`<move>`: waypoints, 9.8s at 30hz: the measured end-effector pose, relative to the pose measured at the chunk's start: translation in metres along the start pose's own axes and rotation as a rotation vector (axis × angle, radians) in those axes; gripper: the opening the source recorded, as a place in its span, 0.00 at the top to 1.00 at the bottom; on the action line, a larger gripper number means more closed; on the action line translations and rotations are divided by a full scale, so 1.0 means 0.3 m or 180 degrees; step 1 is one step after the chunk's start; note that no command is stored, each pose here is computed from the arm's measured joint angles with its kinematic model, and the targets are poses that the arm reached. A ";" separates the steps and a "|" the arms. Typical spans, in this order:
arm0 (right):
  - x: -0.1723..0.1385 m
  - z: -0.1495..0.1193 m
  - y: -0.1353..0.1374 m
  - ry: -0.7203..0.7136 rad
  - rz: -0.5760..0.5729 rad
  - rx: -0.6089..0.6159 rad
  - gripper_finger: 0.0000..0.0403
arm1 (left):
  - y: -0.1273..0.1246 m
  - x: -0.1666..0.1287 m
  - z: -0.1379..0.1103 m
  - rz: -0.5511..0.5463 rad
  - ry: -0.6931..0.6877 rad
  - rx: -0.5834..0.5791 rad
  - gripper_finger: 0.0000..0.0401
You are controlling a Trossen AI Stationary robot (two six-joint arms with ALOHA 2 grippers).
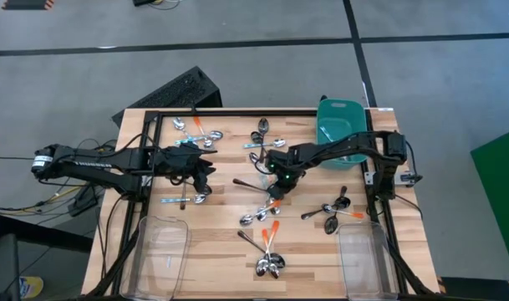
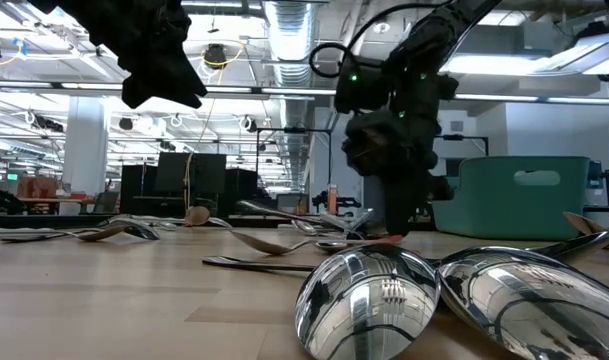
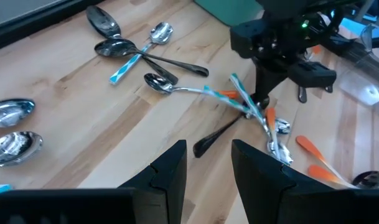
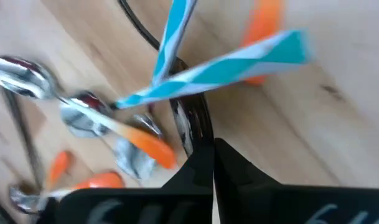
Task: Sort silverware by color (type)
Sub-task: Put the black spoon into the left transparent bin, then put the orange spoon into the right transparent bin, then put the blue spoon in the blue bin
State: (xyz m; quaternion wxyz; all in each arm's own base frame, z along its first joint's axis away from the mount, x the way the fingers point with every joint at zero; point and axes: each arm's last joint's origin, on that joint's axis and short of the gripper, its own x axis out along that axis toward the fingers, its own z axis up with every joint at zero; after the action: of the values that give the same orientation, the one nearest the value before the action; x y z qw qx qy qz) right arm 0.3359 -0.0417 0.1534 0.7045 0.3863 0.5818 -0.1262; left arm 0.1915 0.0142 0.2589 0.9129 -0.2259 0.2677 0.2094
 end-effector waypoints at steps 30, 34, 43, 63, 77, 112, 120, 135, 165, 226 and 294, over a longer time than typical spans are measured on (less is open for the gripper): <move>-0.433 -0.081 0.074 -0.1834 0.0110 -0.0293 0.98 | -0.075 0.161 0.112 -0.0510 -0.1035 -0.0309 0.64; -0.477 -0.066 0.103 -0.2220 0.0450 -0.0284 0.98 | -0.087 0.205 0.122 -0.0582 -0.1203 -0.0360 0.62; -0.499 -0.057 0.131 -0.2457 0.0702 -0.0296 0.98 | -0.097 0.217 0.185 -0.0984 -0.1833 -0.0380 0.62; -0.503 -0.058 0.148 -0.2567 0.0715 -0.0555 0.97 | -0.042 0.217 0.228 -0.0970 -0.1987 -0.0253 0.97; -0.582 -0.098 0.087 -0.2499 0.0613 -0.0505 0.69 | -0.067 0.023 0.185 -0.0699 -0.0377 -0.0352 1.00; -0.578 -0.158 0.006 -0.1931 -0.0016 -0.0671 0.68 | -0.291 -0.313 -0.429 0.0133 0.3060 -0.1690 1.00; -0.555 -0.194 0.018 -0.1749 -0.0238 -0.0733 0.68 | -0.260 -0.288 -0.474 0.0334 0.3142 -0.1725 1.00; -0.391 -0.265 0.031 -0.1480 -0.0268 -0.1484 0.68 | -0.242 -0.285 -0.439 0.0211 0.2802 -0.1953 0.71; 0.079 -0.337 0.384 -0.0372 0.0171 -0.4979 0.68 | -0.277 -0.095 -0.189 -0.0773 0.0719 -0.2178 0.71; -0.315 -0.306 0.445 0.1095 -0.0825 -0.1256 0.96 | -0.281 -0.106 -0.209 -0.0713 0.0428 -0.1185 0.72; -0.350 -0.747 0.394 -0.0896 -0.0456 -0.0156 0.54 | -0.249 -0.046 -0.076 -0.0803 -0.0304 -0.0700 0.66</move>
State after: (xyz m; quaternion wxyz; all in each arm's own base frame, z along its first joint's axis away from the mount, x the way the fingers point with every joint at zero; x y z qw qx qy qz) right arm 0.2178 0.1639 0.2912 0.7775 0.3049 0.5064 -0.2148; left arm 0.2096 -0.0619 0.2722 0.9135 -0.3459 0.1690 0.1317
